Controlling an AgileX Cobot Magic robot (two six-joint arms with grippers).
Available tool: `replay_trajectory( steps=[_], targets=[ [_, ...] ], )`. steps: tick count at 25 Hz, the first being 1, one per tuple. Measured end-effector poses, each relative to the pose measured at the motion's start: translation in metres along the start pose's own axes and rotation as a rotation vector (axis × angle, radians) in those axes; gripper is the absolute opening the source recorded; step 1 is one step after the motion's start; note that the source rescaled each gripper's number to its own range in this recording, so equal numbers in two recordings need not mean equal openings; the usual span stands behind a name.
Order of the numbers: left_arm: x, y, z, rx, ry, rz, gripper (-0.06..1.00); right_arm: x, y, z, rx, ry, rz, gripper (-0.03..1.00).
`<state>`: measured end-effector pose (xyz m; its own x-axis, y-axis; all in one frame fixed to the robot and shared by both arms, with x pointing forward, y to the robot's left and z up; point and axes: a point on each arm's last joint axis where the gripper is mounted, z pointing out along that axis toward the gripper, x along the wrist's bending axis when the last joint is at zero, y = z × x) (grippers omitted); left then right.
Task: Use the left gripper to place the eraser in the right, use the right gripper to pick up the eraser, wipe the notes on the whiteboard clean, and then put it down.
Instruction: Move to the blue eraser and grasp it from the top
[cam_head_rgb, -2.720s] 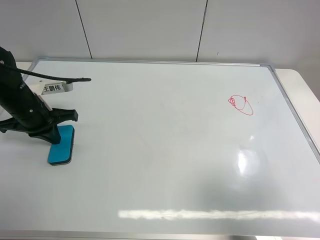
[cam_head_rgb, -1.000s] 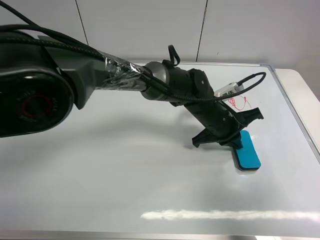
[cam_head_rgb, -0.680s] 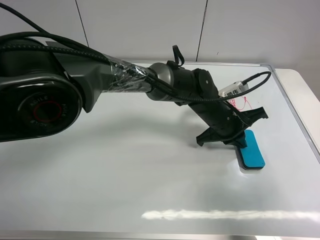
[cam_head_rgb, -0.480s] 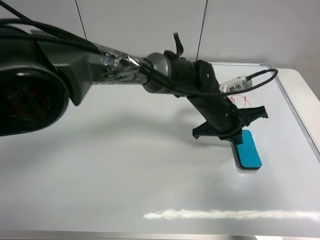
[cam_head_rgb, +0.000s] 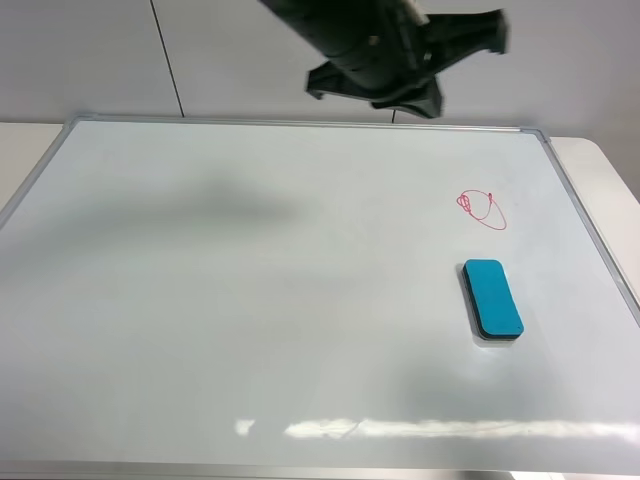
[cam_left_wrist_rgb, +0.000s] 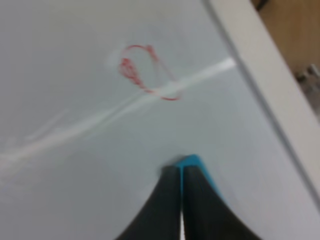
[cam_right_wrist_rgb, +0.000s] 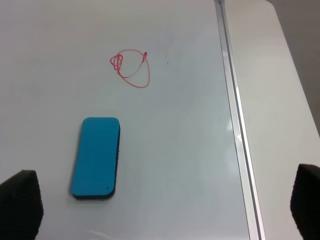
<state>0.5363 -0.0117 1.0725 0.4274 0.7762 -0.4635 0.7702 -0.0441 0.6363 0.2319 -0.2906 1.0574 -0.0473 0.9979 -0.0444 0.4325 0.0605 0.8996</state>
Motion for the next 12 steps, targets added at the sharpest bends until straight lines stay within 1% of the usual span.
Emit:
replay_trajectory(
  steps=[3, 6, 8, 9, 11, 12],
  targets=[
    [0.046, -0.001, -0.037, -0.076, 0.097, 0.028, 0.00, 0.000, 0.000, 0.000, 0.000, 0.000, 0.000, 1.00],
    [0.089, -0.010, -0.091, -0.159, 0.209, 0.080, 0.00, 0.000, 0.000, 0.000, 0.000, 0.000, 0.000, 1.00],
    [0.115, -0.018, -0.128, -0.209, 0.290, 0.081, 0.00, 0.000, 0.000, 0.000, 0.000, 0.000, 0.000, 1.00],
    [0.124, -0.025, -0.147, -0.233, 0.323, 0.080, 0.00, 0.000, 0.000, 0.000, 0.000, 0.000, 0.000, 1.00],
    [0.142, -0.040, -0.183, -0.283, 0.396, 0.049, 0.00, 0.000, 0.000, 0.000, 0.000, 0.000, 0.000, 1.00],
    [0.146, -0.050, -0.200, -0.308, 0.423, 0.036, 0.00, 0.000, 0.000, 0.000, 0.000, 0.000, 0.000, 1.00]
  ],
)
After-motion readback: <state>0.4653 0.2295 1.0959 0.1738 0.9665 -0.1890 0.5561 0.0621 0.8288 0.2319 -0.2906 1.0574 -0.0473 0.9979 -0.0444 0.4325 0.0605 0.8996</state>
